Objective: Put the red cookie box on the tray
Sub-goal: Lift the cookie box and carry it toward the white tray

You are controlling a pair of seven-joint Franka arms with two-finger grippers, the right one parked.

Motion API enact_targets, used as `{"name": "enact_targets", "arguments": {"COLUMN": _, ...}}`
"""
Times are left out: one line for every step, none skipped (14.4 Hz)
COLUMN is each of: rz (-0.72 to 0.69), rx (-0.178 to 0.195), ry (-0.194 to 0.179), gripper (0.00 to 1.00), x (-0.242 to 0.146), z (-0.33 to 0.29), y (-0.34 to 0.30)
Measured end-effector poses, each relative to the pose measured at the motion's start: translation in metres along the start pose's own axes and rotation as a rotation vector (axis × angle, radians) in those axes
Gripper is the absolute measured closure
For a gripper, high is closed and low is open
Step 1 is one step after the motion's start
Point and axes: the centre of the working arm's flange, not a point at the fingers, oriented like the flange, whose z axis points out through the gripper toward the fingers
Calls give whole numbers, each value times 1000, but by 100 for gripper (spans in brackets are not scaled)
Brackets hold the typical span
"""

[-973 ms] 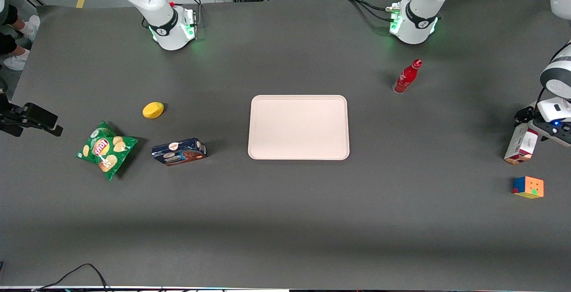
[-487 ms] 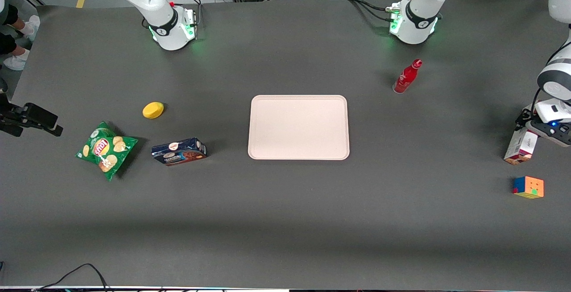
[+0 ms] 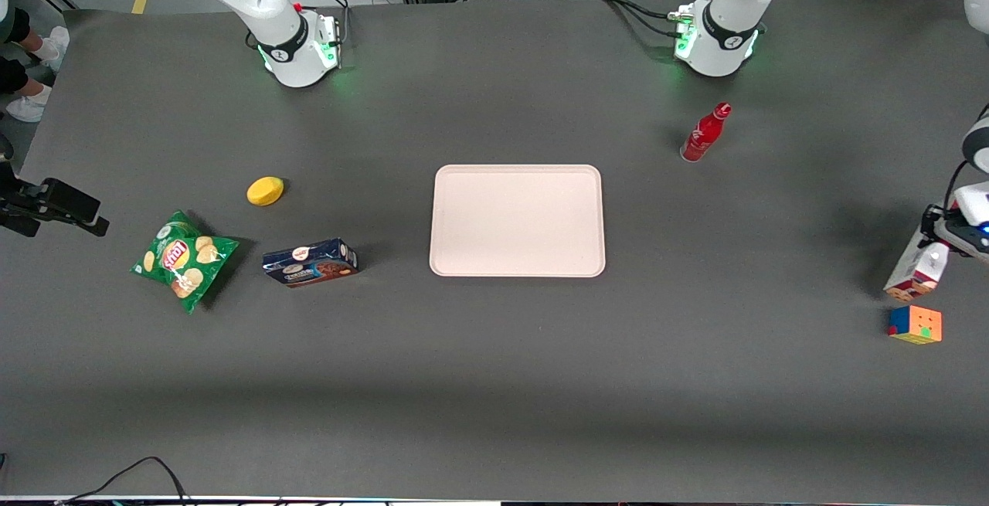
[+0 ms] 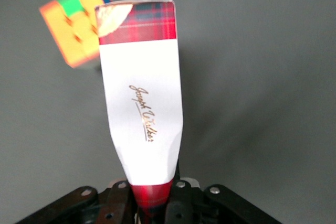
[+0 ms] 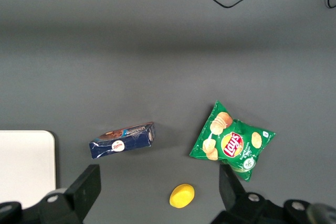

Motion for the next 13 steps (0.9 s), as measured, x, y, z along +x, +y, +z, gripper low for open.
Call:
{"name": "enact_targets", "arguments": {"rz": 9, "rx": 11, "ry": 12, "gripper": 78, "x": 6, "z": -14, "y": -4}}
{"name": "enact_targets", "arguments": {"rz": 20, "rx": 21, "ry": 25, "gripper": 78, "x": 11, "z": -31, "y": -7}}
{"name": "enact_targets", "arguments": {"rz": 31, "rx": 22, "ry": 38, "gripper": 78, "x": 14, "z": -50, "y": -9}}
{"name": "enact_targets", "arguments": {"rz": 42, "rx": 9, "ry": 44, "gripper": 78, "x": 16, "z": -69, "y": -11}}
{"name": "enact_targets", "arguments": {"rz": 53, "rx": -11, "ry": 40, "gripper": 78, "x": 16, "z": -89, "y": -14}}
{"name": "enact_targets", "arguments": {"rz": 62, "rx": -35, "ry": 25, "gripper": 78, "x": 17, "z": -111, "y": -19}}
{"name": "enact_targets", "arguments": {"rz": 64, "rx": -51, "ry": 0, "gripper": 78, "x": 18, "z": -134, "y": -23}}
{"name": "enact_targets", "arguments": {"rz": 61, "rx": -59, "ry": -26, "gripper": 78, "x": 22, "z": -160, "y": -28}}
{"name": "enact_targets", "arguments": {"rz": 60, "rx": -61, "ry": -43, "gripper": 78, "x": 26, "z": -182, "y": -32}}
{"name": "enact_targets", "arguments": {"rz": 60, "rx": -55, "ry": -49, "gripper": 78, "x": 30, "z": -201, "y": -35}}
{"name": "enact_targets", "arguments": {"rz": 61, "rx": -48, "ry": -50, "gripper": 78, "x": 34, "z": -214, "y": -37}}
{"name": "enact_targets", "arguments": {"rz": 54, "rx": -44, "ry": -49, "gripper": 78, "x": 36, "z": -221, "y": -38}}
{"name": "enact_targets", "arguments": {"rz": 33, "rx": -49, "ry": -50, "gripper": 78, "x": 38, "z": -222, "y": -37}}
